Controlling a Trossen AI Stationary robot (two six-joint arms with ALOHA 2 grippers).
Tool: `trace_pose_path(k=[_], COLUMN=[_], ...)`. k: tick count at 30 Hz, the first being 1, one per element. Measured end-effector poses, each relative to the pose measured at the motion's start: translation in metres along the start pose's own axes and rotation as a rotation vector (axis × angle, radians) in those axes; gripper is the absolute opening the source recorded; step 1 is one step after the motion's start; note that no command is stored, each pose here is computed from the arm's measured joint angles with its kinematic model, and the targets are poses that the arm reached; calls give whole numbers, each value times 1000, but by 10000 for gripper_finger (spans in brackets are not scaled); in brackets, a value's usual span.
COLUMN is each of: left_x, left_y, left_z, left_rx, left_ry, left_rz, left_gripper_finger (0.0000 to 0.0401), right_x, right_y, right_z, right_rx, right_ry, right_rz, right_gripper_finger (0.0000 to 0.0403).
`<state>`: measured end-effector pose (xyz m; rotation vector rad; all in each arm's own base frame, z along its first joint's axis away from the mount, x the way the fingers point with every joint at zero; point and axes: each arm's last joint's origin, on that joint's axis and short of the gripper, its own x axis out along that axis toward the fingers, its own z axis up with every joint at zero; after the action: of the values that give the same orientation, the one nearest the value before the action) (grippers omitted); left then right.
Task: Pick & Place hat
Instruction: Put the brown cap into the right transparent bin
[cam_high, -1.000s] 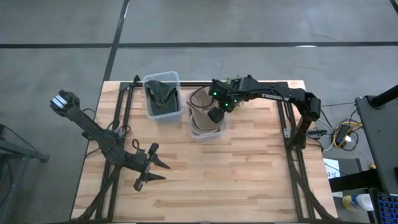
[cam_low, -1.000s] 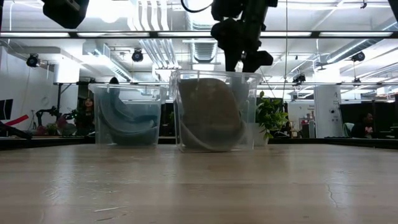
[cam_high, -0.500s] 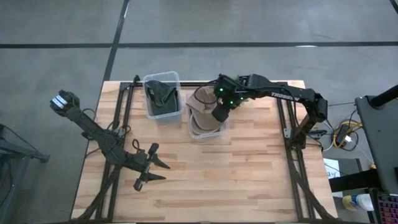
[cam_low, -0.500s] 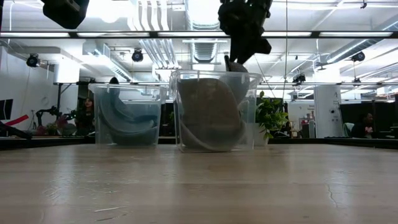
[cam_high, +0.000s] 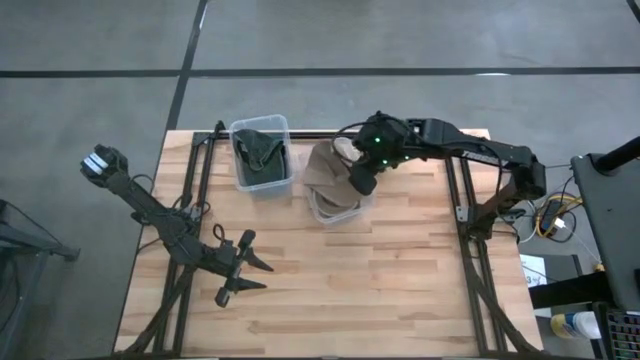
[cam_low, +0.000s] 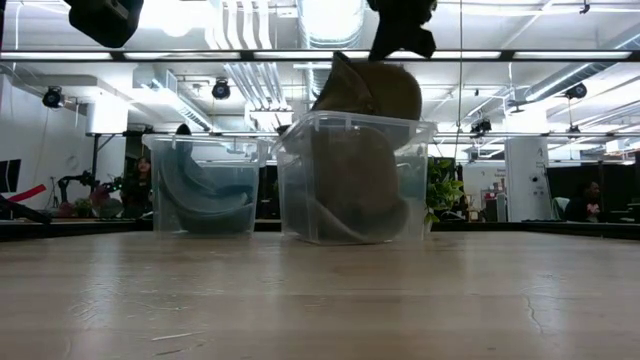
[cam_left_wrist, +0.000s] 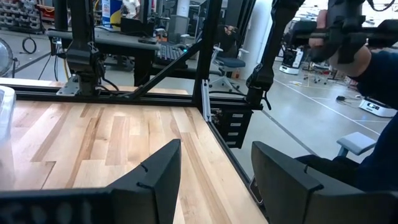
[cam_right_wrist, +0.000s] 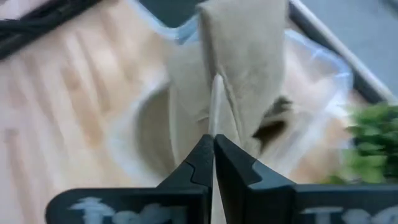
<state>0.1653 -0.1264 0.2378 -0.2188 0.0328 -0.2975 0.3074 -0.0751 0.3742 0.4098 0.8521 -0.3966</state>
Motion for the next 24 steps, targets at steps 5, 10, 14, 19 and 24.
trace_pose_path(k=[5, 10, 14, 19, 24], left_x=[0, 0, 0, 0, 0], left_y=[0, 0, 0, 0, 0], left_z=[0, 0, -1, -1, -1], left_rx=[2, 2, 2, 3, 3], left_ry=[4, 5, 5, 6, 6], left_rz=[1, 1, 1, 1, 1], left_gripper_finger=[188, 188, 188, 188, 188], right_x=[20, 46, 58, 72, 73], right_y=[-6, -18, -17, -22, -23], right_z=[-13, -26, -30, -39, -40], right_rx=[62, 123, 128, 149, 150], right_ry=[74, 111, 96, 140, 138], right_rz=[-12, -34, 29, 13, 4], right_gripper_finger=[8, 8, 8, 8, 20])
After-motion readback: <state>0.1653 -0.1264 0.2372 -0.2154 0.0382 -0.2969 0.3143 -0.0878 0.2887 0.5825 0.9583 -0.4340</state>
